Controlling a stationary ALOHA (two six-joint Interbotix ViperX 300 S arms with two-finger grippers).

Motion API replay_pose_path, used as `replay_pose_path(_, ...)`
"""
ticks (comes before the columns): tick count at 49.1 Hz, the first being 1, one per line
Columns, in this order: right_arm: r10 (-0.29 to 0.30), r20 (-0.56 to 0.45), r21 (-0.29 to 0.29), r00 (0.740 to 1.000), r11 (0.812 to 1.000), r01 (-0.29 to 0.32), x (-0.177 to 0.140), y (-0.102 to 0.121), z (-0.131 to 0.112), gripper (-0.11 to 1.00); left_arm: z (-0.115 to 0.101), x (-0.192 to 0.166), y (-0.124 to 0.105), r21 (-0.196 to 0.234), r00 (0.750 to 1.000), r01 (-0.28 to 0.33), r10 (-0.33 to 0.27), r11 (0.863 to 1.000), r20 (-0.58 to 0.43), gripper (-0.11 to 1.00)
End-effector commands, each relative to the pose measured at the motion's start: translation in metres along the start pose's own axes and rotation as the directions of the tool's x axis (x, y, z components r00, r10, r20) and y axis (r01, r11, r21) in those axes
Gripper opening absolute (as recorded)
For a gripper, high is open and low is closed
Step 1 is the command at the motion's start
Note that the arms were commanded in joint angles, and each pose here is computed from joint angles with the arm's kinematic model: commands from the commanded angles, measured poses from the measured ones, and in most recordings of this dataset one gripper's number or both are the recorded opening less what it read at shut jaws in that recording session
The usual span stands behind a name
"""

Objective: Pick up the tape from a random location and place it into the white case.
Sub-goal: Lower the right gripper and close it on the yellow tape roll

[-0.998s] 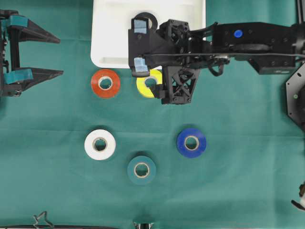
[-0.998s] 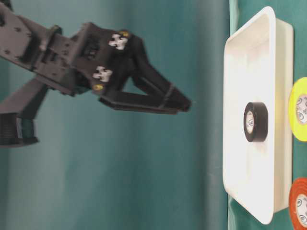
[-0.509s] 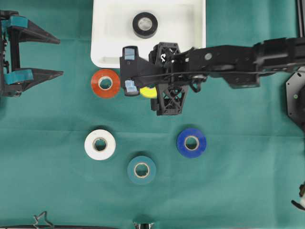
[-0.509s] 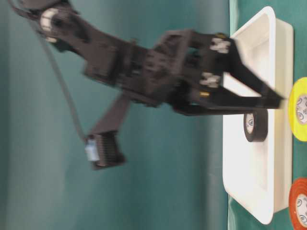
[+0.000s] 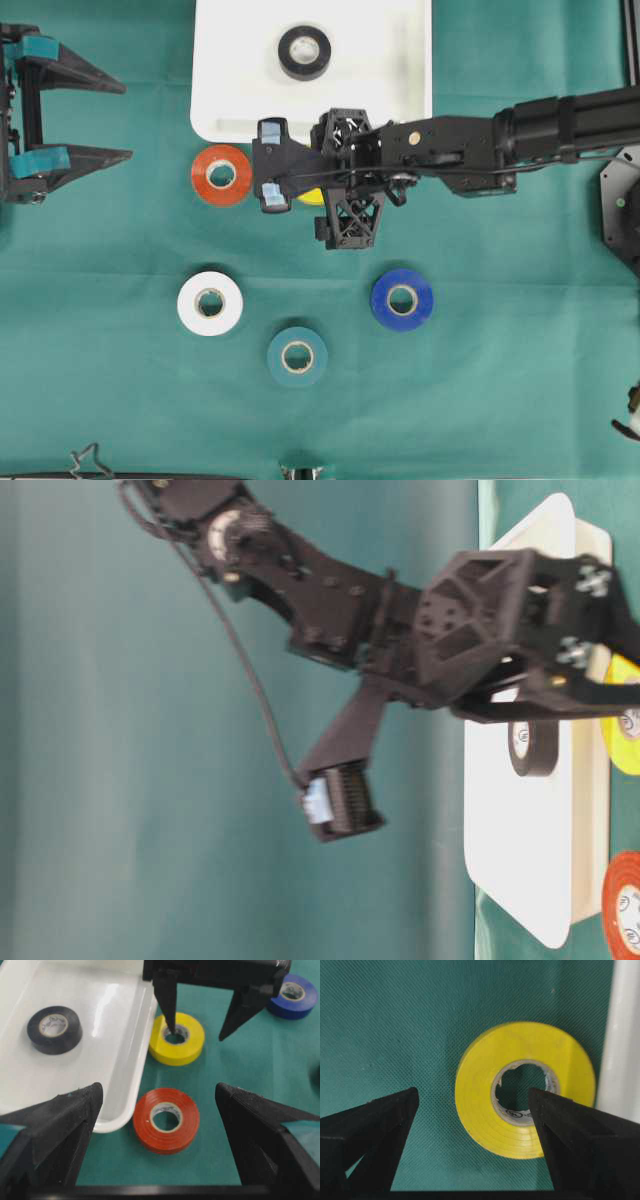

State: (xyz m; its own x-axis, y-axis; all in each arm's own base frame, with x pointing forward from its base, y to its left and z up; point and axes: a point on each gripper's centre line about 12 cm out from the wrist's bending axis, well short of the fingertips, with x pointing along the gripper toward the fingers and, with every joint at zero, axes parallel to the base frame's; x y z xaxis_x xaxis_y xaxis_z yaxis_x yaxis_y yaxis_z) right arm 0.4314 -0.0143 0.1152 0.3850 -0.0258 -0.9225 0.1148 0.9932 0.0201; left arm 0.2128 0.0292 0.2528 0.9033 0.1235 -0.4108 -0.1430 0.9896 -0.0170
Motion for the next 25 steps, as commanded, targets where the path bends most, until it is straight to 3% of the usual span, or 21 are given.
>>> replay_pose_path(1,0.004,0.035,0.003,0.999,1.000,-0.004,-0.0041,0.0006,0.0061,0.93,0.0053,-0.0001,-0.0005,-0.002,1.000,0.002,-0.002,1.000,0.015,0.96)
replay_pose_path(25,0.005,0.047,0.003,0.999,1.000,-0.005,-0.0011,-0.0001,0.0054,0.92,0.0053,-0.0001,-0.0005,-0.004,1.000,0.002,-0.002,1.000,0.015,0.96)
